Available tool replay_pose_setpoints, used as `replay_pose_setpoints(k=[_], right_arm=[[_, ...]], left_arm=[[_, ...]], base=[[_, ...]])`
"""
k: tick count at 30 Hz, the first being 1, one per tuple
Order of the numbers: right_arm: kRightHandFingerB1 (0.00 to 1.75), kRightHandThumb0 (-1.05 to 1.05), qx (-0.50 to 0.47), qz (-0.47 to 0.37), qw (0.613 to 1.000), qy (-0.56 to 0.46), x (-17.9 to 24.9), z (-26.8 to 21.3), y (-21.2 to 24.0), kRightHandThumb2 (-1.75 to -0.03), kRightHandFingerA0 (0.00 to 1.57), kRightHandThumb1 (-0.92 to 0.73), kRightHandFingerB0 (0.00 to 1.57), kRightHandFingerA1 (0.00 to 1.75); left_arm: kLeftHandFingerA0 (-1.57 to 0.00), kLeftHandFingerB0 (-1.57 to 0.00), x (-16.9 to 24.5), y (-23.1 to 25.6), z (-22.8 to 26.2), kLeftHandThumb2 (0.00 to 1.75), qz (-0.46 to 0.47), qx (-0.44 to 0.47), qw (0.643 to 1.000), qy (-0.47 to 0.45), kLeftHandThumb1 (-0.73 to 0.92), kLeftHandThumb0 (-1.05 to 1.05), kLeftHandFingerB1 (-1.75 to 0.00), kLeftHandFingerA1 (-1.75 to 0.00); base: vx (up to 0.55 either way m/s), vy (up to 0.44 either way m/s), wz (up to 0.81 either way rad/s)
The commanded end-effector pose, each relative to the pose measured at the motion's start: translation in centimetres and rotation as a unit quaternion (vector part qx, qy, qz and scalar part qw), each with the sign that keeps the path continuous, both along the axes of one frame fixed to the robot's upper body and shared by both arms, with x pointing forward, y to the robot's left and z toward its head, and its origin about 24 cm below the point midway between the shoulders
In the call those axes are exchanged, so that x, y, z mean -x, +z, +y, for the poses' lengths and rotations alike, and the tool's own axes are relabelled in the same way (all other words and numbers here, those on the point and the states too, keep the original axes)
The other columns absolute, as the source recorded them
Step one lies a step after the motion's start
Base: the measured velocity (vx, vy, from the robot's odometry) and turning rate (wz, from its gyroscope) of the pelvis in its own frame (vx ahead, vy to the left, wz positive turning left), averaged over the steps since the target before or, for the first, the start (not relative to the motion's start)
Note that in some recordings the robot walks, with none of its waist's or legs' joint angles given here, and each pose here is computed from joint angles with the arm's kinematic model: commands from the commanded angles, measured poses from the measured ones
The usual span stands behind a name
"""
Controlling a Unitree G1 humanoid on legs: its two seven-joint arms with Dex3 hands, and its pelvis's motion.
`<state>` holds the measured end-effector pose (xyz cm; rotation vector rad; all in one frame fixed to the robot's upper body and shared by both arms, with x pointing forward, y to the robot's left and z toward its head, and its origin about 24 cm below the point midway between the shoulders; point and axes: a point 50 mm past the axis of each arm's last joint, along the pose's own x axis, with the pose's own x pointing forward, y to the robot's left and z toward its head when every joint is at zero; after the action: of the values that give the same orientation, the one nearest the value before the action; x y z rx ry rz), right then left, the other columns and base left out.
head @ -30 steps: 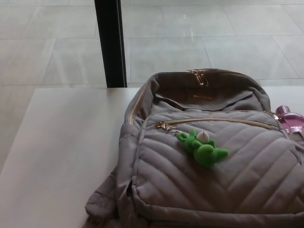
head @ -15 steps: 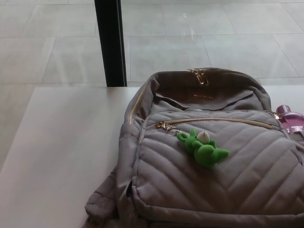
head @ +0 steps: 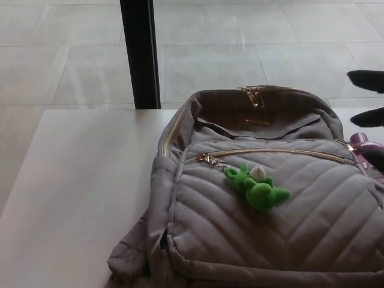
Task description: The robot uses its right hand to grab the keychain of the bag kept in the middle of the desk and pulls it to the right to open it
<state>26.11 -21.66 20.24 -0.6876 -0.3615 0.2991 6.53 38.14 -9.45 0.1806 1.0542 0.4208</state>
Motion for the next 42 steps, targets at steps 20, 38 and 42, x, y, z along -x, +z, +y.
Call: replay_pose_setpoints(k=[20, 38, 42], right_arm=[[0.46, -0.72, 0.179, 0.043, 0.983, 0.02, 0.2, 5.7, -1.1, -0.91, 0.58, -0.54, 0.29, 0.62], [0.35, -0.8, 0.248, 0.031, 0.968, 0.025, 0.5, 7.0, -3.3, -0.62, 0.63, -0.73, 0.32, 0.6], [0.34, -0.8, 0.256, 0.053, 0.965, 0.012, 0.4, 6.5, -3.6, -0.62, 0.62, -0.73, 0.29, 0.58]], left_arm=[[-0.56, -0.45, 0.3, 0.4, 0.5, 0.57, -0.01, 0.0, 1.0, -0.007, 0.57, -0.51, -0.41, -0.51], [-0.47, -0.4, -0.1, 0.4, 0.3, 0.82, 0.001, -0.016, 0.999, -0.039, 0.48, -0.56, -0.52, -0.58], [-0.49, -0.42, -0.1, 0.4, 0.3, 0.82, -0.004, -0.013, 0.999, -0.039, 0.46, -0.58, -0.53, -0.59]], base=[[0.0, 0.0, 0.0], [0.0, 0.0, 0.0], [0.0, 0.0, 0.0]])
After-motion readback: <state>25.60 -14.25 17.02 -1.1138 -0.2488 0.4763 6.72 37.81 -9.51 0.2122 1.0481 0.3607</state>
